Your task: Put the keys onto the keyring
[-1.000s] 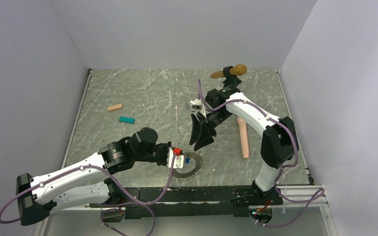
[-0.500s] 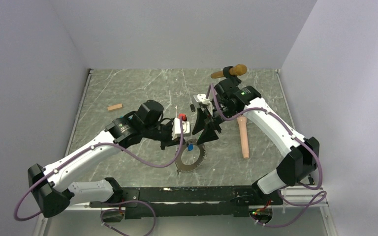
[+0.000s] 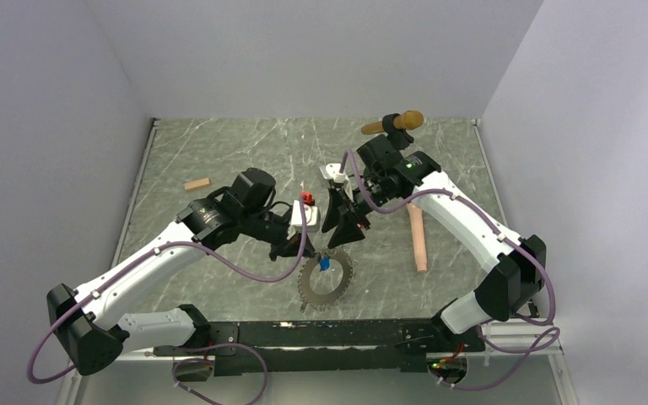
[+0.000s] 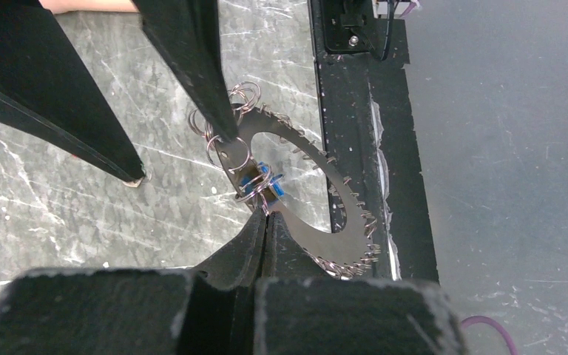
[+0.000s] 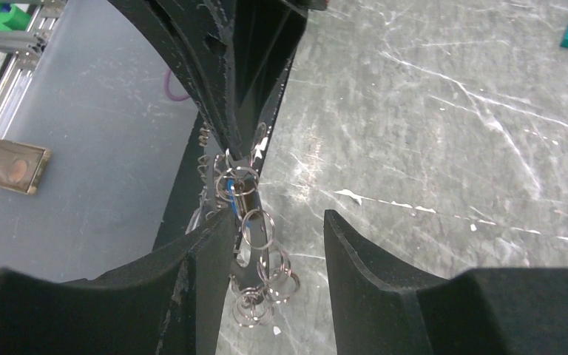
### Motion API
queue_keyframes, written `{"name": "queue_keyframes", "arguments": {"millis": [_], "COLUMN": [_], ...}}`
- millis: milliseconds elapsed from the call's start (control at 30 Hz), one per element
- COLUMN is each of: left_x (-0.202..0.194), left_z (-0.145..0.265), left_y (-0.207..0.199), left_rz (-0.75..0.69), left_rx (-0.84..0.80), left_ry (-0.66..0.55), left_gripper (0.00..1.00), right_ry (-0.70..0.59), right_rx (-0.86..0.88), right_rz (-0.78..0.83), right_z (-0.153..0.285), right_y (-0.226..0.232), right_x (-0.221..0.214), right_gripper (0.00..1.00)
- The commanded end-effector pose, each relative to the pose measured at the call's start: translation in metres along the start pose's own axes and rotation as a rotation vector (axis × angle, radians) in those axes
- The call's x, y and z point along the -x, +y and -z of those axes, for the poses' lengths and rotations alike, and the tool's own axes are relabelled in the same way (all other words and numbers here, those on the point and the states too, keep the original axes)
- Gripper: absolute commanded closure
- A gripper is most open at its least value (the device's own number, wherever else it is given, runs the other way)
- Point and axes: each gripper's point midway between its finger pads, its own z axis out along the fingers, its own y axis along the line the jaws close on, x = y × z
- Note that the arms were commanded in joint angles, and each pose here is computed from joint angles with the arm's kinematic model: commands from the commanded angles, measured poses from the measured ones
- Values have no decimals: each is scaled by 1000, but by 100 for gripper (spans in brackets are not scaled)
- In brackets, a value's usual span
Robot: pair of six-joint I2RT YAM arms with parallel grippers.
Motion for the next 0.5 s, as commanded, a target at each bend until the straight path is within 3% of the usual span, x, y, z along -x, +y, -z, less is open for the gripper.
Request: {"name": "queue_keyframes", "arguments": {"millis": [0,467], "left_x": [23,22], "left_z": [5,6], "left_y": [-4,5], "left_rz": [-22,6], "left_rx": [-48,-15], "left_ry": [-73,-85], "left_gripper": [100,100], "right_ry": [20,70], "right_rx": [25,15], "right_rz": [12,-15], "right_z": [-10,-26], "right_y": [10,6], "right_x": [8,-1], "right_gripper": [49,47]}}
